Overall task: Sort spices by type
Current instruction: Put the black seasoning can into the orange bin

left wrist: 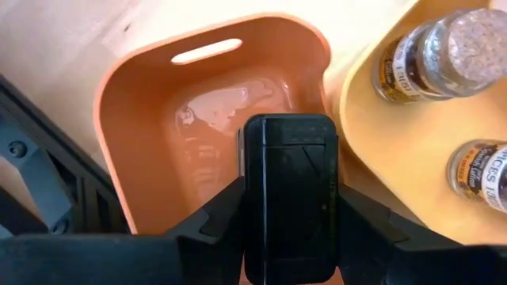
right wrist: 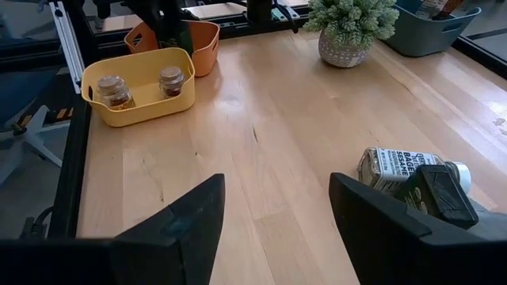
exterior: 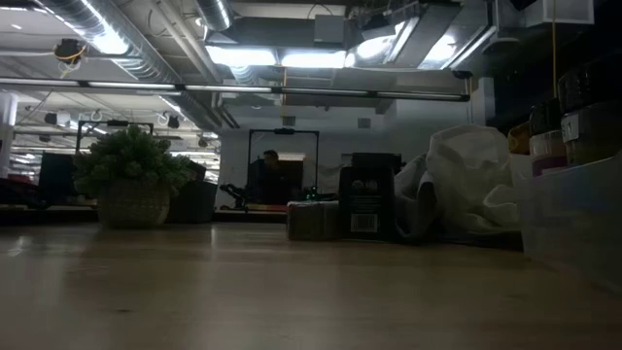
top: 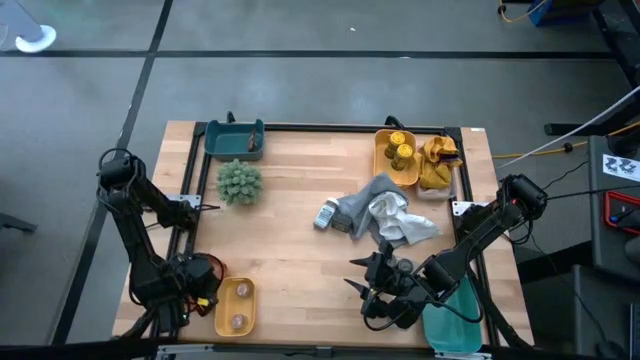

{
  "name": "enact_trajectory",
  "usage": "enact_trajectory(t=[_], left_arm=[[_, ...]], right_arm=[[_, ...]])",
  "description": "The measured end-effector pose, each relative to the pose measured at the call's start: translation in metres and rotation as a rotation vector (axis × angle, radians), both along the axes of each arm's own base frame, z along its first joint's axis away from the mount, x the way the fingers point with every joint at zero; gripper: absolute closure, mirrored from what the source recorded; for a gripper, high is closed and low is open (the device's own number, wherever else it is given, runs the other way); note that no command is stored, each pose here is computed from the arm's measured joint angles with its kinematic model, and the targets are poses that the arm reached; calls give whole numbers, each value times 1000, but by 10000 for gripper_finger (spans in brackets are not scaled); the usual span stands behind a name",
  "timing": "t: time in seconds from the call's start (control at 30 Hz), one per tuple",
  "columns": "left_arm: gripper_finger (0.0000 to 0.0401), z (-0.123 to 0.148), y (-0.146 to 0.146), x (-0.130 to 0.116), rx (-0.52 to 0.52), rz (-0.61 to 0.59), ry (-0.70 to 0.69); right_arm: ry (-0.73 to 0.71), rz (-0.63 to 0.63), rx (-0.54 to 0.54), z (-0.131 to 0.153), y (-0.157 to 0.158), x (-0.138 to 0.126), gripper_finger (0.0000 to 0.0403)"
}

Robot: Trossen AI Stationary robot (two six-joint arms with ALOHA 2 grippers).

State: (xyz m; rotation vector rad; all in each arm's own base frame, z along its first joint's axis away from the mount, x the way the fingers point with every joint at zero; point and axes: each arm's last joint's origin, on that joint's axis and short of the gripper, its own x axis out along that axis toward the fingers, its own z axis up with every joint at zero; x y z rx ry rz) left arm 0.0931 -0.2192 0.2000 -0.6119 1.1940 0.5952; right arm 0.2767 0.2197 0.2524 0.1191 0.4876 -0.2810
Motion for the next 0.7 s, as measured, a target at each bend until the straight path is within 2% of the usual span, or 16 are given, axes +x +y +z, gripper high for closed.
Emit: enact_trajectory(t=[0.13,0.43,0.7], left_arm=[[248,0,0,1,-3,-4,-1],[182,2,0,0,-17,-3,-7],[175,27,12,-5,-134,3,-31]], right_arm=[[0,0,0,0,0,0,175],[9,13,10,0,1,0,175],[10,15,11,0,1,0,175]])
